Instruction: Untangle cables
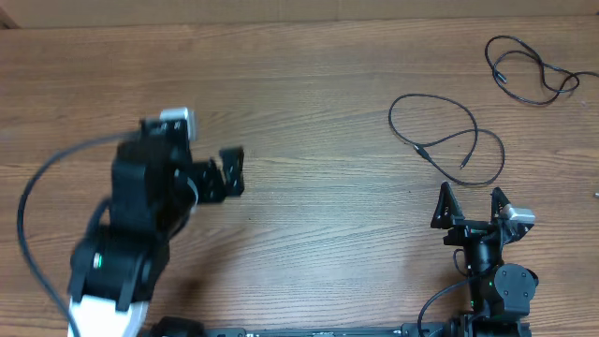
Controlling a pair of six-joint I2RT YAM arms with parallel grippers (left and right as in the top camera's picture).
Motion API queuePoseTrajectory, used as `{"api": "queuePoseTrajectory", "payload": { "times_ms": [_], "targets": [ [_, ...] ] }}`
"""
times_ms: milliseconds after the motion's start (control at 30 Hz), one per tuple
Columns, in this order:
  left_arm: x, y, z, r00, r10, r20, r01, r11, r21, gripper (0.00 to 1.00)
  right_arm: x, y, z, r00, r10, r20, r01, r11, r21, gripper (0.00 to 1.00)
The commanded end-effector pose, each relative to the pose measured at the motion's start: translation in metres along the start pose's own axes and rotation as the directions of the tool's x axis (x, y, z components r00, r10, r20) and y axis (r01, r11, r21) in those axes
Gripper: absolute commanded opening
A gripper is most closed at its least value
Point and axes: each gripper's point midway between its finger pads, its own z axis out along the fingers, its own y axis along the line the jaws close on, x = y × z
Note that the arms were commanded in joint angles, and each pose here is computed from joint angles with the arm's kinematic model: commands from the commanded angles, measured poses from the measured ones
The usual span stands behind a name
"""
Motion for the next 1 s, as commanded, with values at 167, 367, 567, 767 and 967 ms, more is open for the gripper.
{"api": "queuePoseTrajectory", "payload": {
  "times_ms": [167, 367, 567, 767, 967],
  "targets": [
    [0.035, 0.013, -0.033, 0.989, 0.024, 0.143, -0.028, 0.999, 0.03, 1.0, 0.001, 0.0, 0.0, 1.0, 0.002, 0.008, -0.002, 1.0, 0.001, 1.0],
    [0.063, 0.023, -0.043, 0.973, 0.025, 0.231, -0.037, 0.998, 0.049, 0.99, 0.001, 0.0, 0.0, 1.0, 0.002, 0.008, -0.002, 1.0, 0.001, 1.0],
    [0.088, 0.038, -0.04, 0.952, 0.015, 0.305, -0.032, 0.998, 0.049, 1.0, 0.001, 0.0, 0.0, 1.0, 0.002, 0.008, -0.002, 1.0, 0.001, 1.0],
    [0.091, 0.052, -0.027, 0.906, 0.001, 0.423, -0.019, 0.999, 0.039, 0.99, 0.001, 0.0, 0.0, 1.0, 0.002, 0.008, -0.002, 1.0, 0.001, 1.0],
    [0.086, 0.059, -0.011, 0.875, -0.001, 0.484, -0.016, 0.999, 0.031, 1.0, 0.001, 0.0, 0.0, 1.0, 0.002, 0.008, -0.002, 1.0, 0.001, 1.0]
  ]
}}
